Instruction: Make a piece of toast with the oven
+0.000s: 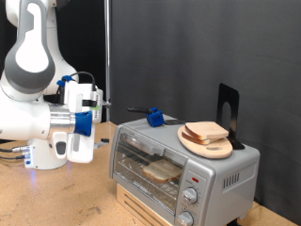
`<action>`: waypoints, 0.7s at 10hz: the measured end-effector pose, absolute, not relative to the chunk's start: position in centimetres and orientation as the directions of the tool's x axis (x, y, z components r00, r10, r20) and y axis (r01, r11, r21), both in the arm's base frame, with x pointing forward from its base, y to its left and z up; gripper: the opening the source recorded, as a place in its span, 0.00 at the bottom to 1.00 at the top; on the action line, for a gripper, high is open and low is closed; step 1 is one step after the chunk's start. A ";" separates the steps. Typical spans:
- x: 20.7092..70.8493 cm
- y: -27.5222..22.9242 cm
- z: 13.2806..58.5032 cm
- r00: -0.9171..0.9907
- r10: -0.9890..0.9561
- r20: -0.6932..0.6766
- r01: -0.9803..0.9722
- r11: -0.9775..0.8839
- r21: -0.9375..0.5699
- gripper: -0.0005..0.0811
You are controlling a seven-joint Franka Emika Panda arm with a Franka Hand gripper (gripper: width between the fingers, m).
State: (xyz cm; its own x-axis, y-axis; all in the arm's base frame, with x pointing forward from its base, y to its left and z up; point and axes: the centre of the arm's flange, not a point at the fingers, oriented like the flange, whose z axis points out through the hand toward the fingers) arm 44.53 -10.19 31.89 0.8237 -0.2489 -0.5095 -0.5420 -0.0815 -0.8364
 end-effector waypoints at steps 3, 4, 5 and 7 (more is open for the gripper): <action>45.0 -9.9 31.8 0.822 -0.206 -0.531 -0.553 -0.063 -0.831 0.99; 45.4 -10.0 31.8 0.810 -0.161 -0.564 -0.577 -0.043 -0.816 0.99; 46.5 -10.4 31.3 0.798 -0.143 -0.586 -0.596 -0.040 -0.802 0.99; 49.1 -11.0 29.8 0.791 -0.158 -0.591 -0.601 -0.025 -0.799 0.99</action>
